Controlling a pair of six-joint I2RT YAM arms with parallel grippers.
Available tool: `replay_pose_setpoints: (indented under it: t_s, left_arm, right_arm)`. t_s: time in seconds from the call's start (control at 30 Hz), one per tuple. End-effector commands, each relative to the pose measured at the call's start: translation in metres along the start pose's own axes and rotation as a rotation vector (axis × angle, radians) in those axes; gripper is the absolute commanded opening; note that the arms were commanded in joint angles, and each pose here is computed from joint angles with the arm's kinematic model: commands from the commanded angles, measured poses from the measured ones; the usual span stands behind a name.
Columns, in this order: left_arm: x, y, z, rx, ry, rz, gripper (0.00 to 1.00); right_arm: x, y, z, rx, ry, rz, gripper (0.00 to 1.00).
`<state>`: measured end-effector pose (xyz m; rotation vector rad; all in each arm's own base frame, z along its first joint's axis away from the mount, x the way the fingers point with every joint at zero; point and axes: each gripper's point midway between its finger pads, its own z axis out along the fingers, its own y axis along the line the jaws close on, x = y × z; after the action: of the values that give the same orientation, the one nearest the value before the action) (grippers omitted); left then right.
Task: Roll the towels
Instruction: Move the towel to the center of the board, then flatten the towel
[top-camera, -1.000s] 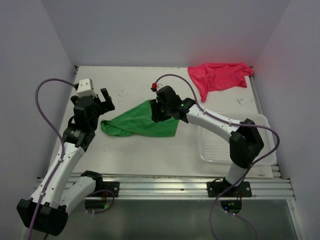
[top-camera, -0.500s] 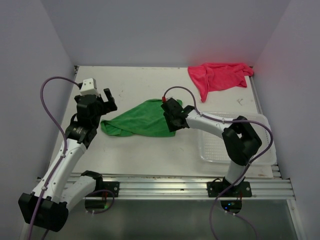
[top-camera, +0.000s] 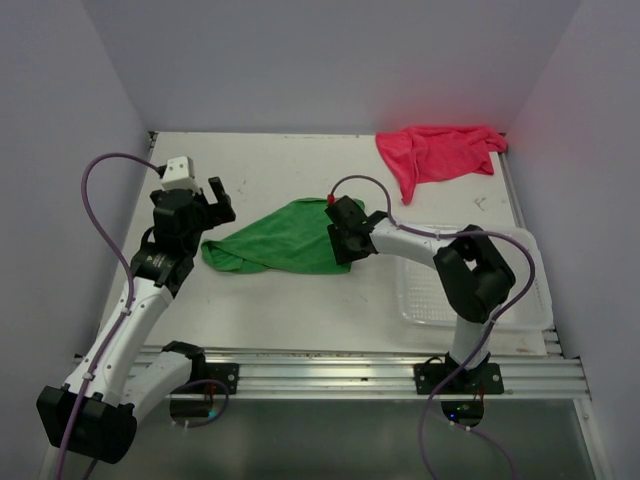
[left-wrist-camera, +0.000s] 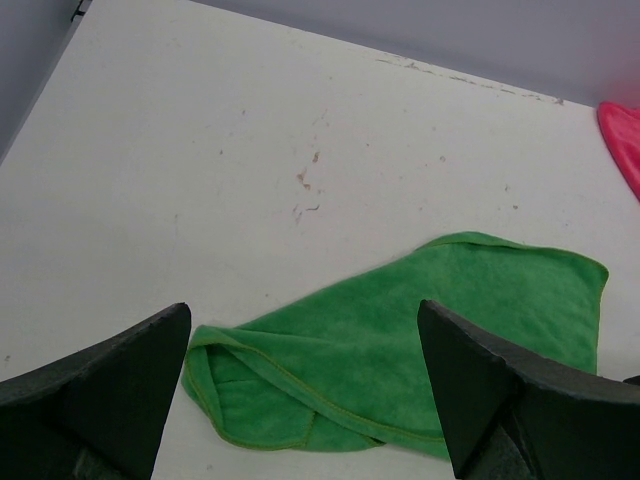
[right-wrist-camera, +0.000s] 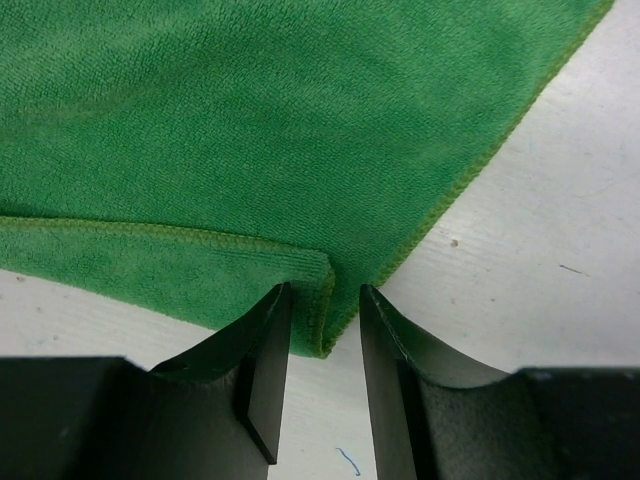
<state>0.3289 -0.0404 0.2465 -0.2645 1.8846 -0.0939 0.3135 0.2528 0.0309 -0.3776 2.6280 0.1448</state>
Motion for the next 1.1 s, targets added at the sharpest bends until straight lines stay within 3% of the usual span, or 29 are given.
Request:
replay_pose_setpoints:
  t_s: [0.0,0.27,0.5,0.87,1.07]
  left_arm:
    - [-0.024,-0.010,-0.007,0.037,-0.059,-0.017,1.00]
    - [-0.024,-0.011,-0.007,0.042,-0.059,-0.016,1.00]
    - [-0.026,-0.011,-0.008,0.043,-0.063,-0.016,1.00]
    - [-0.022,-0.010,-0.005,0.036,-0.052,-0.011,1.00]
    - [-0.021,-0.011,-0.004,0.043,-0.047,-0.008,1.00]
  right_arm:
    - [0.002,0.014,0.007,-0.066,0.001,0.040,0.38]
    - [0.003,0.016,0.011,-0.073,0.008,0.051,0.33]
    - [-0.011,0.010,-0.004,-0.050,-0.045,0.044,0.15]
    - [-0.030,-0.010,-0.024,0.038,-0.105,0.017,0.12]
    - [-0.034,-0.012,-0.030,0.046,-0.119,0.008,0.16]
